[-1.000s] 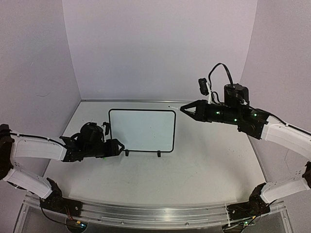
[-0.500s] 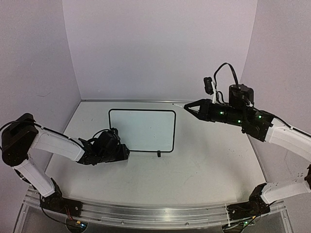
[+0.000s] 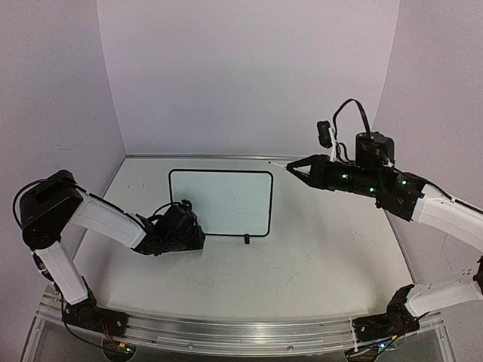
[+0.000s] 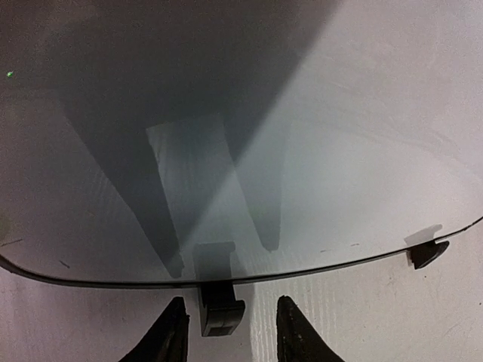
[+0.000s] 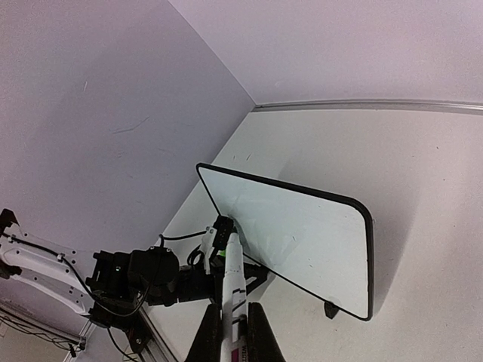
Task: Write a sentence on the whiteboard
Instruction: Adjust the whiteboard stand at the center of the board.
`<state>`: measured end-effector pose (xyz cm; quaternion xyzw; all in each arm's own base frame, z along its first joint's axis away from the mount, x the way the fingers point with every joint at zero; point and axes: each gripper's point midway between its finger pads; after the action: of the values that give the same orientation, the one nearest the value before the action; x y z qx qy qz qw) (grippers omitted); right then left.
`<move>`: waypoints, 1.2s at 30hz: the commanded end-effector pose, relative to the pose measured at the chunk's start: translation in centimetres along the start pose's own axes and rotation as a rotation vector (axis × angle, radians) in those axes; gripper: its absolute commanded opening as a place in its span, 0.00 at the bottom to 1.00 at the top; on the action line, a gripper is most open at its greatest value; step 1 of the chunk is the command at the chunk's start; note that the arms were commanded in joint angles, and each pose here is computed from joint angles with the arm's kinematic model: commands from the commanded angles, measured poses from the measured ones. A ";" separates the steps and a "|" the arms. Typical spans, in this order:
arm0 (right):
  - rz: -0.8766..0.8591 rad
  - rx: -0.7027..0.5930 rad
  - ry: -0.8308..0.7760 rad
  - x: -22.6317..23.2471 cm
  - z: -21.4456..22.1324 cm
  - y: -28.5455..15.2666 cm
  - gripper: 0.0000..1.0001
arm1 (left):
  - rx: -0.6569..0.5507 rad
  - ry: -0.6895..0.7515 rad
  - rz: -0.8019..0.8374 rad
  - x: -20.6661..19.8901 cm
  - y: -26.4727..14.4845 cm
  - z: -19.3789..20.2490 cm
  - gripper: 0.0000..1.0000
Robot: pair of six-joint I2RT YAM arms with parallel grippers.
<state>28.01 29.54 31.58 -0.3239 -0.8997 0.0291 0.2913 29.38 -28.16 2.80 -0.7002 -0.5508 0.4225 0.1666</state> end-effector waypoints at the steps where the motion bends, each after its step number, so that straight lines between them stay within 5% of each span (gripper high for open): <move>1: -0.009 -0.021 0.005 0.3 -0.5 0.1 0.00 | -0.045 0.046 -0.010 -1.0 0.6 -1.3 0.36; 19: 0.011 -0.025 0.011 -0.2 -0.1 -0.2 0.00 | -0.019 0.061 -0.105 -2.9 1.2 1.0 0.01; 33: 0.035 -0.039 0.014 -0.7 0.2 -1.0 0.00 | 0.033 0.008 -0.127 -5.4 0.8 3.5 0.00; 36: 0.037 -0.043 0.015 -0.7 0.2 -1.1 0.00 | 0.017 -0.004 -0.125 -5.6 0.2 3.5 0.06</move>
<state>27.89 28.63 30.29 -0.3425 -0.8901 0.0319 0.2990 27.44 -31.94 1.55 -0.6550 -0.6084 0.3903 0.2202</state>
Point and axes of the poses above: each gripper's point midway between its finger pads, its own y axis out along the fingers, its own x axis along the line the jaws close on, z = x × y, and after that the axes turned 5 degrees about -y, right-handed
